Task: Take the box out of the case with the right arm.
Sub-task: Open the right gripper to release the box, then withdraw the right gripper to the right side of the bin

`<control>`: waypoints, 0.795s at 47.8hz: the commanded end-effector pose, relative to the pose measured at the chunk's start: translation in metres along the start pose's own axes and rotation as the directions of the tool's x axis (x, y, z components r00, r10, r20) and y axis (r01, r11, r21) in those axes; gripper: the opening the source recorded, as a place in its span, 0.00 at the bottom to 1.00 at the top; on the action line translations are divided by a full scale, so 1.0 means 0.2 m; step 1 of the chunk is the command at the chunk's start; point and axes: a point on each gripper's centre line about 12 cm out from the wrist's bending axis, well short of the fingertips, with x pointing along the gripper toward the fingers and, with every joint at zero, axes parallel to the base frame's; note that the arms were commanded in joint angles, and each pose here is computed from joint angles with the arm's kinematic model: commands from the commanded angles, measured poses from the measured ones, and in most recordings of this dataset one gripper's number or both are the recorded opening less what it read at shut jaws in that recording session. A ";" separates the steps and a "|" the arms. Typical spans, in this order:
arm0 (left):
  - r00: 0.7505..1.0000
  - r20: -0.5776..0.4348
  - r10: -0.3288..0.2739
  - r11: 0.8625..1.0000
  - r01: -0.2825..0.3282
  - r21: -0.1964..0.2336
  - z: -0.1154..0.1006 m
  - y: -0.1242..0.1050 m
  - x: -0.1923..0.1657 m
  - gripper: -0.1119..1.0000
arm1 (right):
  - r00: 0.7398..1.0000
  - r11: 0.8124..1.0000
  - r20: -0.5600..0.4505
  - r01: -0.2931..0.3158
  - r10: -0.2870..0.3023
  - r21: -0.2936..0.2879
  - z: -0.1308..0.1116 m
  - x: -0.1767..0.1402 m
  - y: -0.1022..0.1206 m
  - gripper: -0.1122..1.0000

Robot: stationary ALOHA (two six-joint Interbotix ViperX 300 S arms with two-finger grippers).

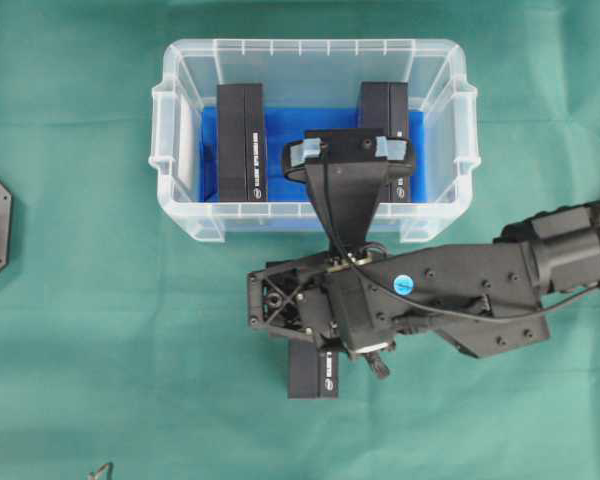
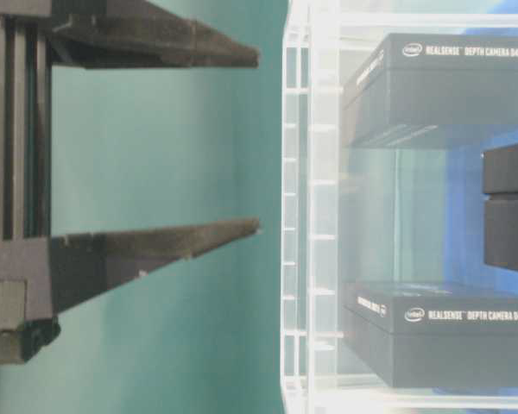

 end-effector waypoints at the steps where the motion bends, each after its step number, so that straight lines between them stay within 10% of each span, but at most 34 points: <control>1: 1.000 0.021 -0.003 1.000 0.003 -0.005 0.02 0.00 -0.03 0.10 | 0.998 0.998 -0.016 -0.068 0.069 0.011 0.04 -0.13 -0.02 0.88; 19: 1.000 0.018 -0.002 1.000 0.002 -0.006 0.02 0.00 -0.02 0.10 | 0.997 0.997 -0.026 -0.076 0.076 -0.003 0.06 -0.11 -0.23 0.86; 38: 1.000 0.017 -0.001 1.000 0.001 0.001 0.01 0.00 -0.02 0.10 | 0.997 0.998 -0.038 -0.067 0.067 -0.003 0.12 -0.11 -0.71 0.86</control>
